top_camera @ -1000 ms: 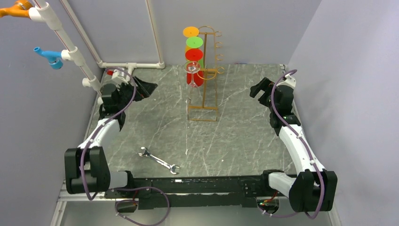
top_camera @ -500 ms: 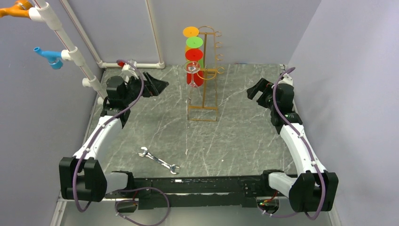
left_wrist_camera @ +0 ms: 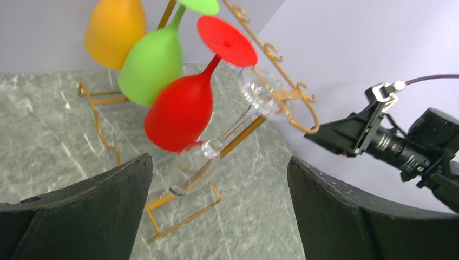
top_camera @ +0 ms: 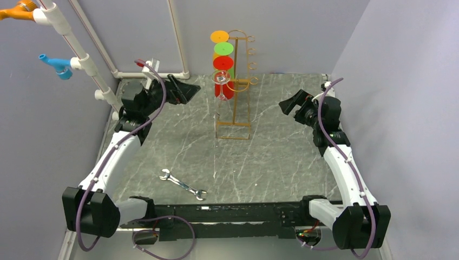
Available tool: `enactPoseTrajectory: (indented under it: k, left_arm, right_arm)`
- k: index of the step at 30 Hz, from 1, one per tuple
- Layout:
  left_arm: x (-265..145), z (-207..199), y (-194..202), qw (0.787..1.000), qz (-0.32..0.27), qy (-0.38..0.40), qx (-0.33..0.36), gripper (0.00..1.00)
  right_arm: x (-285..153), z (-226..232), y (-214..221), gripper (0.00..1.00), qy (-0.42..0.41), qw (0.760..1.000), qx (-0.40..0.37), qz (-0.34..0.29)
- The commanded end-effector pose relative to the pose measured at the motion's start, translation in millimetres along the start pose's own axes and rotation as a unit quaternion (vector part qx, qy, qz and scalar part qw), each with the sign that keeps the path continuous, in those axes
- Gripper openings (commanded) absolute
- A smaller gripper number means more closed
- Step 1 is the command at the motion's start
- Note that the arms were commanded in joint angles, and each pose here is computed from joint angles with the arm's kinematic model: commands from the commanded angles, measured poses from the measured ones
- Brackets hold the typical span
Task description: Take the wine glass off the wine glass rack
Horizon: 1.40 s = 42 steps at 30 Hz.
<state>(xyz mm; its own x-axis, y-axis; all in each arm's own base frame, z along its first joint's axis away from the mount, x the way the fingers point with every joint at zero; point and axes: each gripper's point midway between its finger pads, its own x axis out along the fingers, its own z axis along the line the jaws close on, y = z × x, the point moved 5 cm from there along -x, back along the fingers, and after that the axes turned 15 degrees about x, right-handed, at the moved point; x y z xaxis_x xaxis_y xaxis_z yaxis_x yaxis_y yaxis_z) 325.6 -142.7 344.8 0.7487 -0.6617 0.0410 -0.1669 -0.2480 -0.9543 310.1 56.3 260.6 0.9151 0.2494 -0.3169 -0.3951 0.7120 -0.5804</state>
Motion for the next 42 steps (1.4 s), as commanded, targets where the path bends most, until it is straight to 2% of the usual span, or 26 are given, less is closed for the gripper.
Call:
enactPoseTrajectory:
  k: [1,10,21,30,37,39,42]
  left_arm:
    - [7.7,-15.1,-39.8,0.999,-0.044,0.001,-0.004,0.96]
    - [33.5,-22.5,-48.9,0.997,-0.057,0.041,-0.038,0.86]
    - [66.0,-33.8,-40.6,0.993,-0.049,0.079,-0.071,0.64]
    - [79.0,-45.6,-36.7,0.994,-0.031,0.076,-0.066,0.57]
    - [85.5,-45.2,-36.4,0.996,-0.015,0.045,-0.08,0.51]
    - [85.9,-42.5,-33.6,0.996,-0.003,0.027,-0.086,0.52]
    - [84.5,-39.0,-32.8,0.996,0.002,0.003,-0.087,0.58]
  right_arm:
    - [-5.0,15.1,1.2,1.0,-0.04,0.999,0.018,0.012]
    - [-14.4,24.8,1.3,1.0,-0.063,0.998,0.021,0.015]
    - [-15.7,25.9,9.5,1.0,-0.08,0.995,0.046,0.03]
    - [-18.0,27.2,9.3,0.99,-0.079,0.995,0.046,0.031]
    - [-19.4,27.7,9.7,0.99,-0.081,0.995,0.048,0.031]
    - [-19.9,27.8,9.5,0.99,-0.08,0.995,0.046,0.031]
    - [-20.4,28.2,9.2,0.99,-0.08,0.995,0.046,0.03]
